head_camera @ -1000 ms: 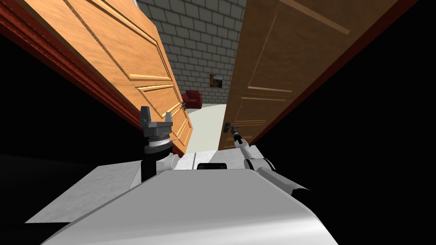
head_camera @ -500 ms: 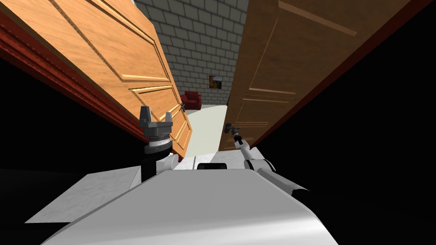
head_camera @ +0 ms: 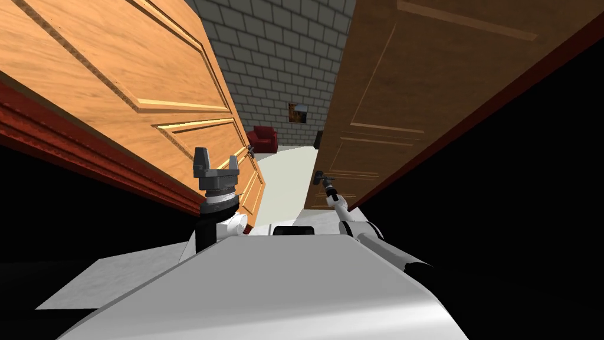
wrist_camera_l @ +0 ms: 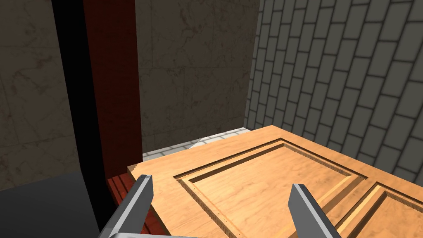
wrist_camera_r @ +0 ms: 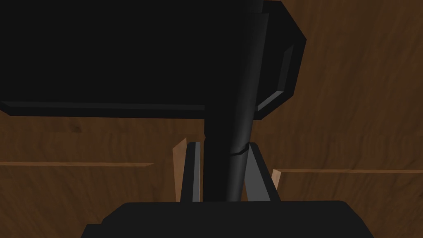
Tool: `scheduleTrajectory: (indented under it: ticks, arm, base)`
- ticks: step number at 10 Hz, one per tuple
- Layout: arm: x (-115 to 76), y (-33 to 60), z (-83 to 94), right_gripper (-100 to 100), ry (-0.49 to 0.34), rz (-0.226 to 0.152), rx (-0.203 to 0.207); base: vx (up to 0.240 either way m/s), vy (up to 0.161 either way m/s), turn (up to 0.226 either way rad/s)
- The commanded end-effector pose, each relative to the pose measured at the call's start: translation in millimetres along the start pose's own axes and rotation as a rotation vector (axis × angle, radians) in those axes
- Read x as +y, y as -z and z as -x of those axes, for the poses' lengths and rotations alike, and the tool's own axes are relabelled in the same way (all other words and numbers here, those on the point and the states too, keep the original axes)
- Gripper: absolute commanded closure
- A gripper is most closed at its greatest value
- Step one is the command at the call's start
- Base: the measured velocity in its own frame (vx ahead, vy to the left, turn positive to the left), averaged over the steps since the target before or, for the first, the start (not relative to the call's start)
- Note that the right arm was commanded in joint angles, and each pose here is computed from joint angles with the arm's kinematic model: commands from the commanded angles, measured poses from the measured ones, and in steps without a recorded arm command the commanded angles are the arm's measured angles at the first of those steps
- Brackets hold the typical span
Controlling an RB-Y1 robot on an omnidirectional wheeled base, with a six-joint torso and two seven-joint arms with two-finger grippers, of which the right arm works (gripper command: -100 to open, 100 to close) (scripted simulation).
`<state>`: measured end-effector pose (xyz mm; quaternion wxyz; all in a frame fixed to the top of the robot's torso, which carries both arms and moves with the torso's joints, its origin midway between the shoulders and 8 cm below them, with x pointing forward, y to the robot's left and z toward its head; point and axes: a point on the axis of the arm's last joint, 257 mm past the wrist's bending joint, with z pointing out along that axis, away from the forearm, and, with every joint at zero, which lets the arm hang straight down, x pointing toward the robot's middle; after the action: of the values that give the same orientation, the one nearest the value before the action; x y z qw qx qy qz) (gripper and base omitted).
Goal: Push the door open
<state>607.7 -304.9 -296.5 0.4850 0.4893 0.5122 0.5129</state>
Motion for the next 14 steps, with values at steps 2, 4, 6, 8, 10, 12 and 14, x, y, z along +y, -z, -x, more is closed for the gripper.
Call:
scheduleTrajectory:
  ticks: [2,4,6,8,10,12,14]
  arm:
    - [7.9,0.2,25.7,100,0.006,0.012,-0.046]
    - [7.6,2.7,37.5,100,0.006,0.011,-0.071]
    - [7.4,4.5,45.5,100,0.006,0.011,-0.088]
    - [7.4,4.5,45.5,100,0.006,0.011,-0.088]
    - [7.1,7.3,57.4,100,0.006,0.010,-0.114]
    - [6.6,11.5,72.8,100,0.006,0.009,-0.147]
    - [6.1,15.8,87.4,100,0.006,0.008,-0.179]
  base:
    - [0.178,0.113,-0.057]
    - [0.098,0.053,-0.032]
    - [0.162,0.126,-0.073]
    - [0.028,-0.001,0.007]
    - [0.088,0.073,-0.046]
    - [0.152,0.094,-0.074]
    - [0.196,0.140,-0.069]
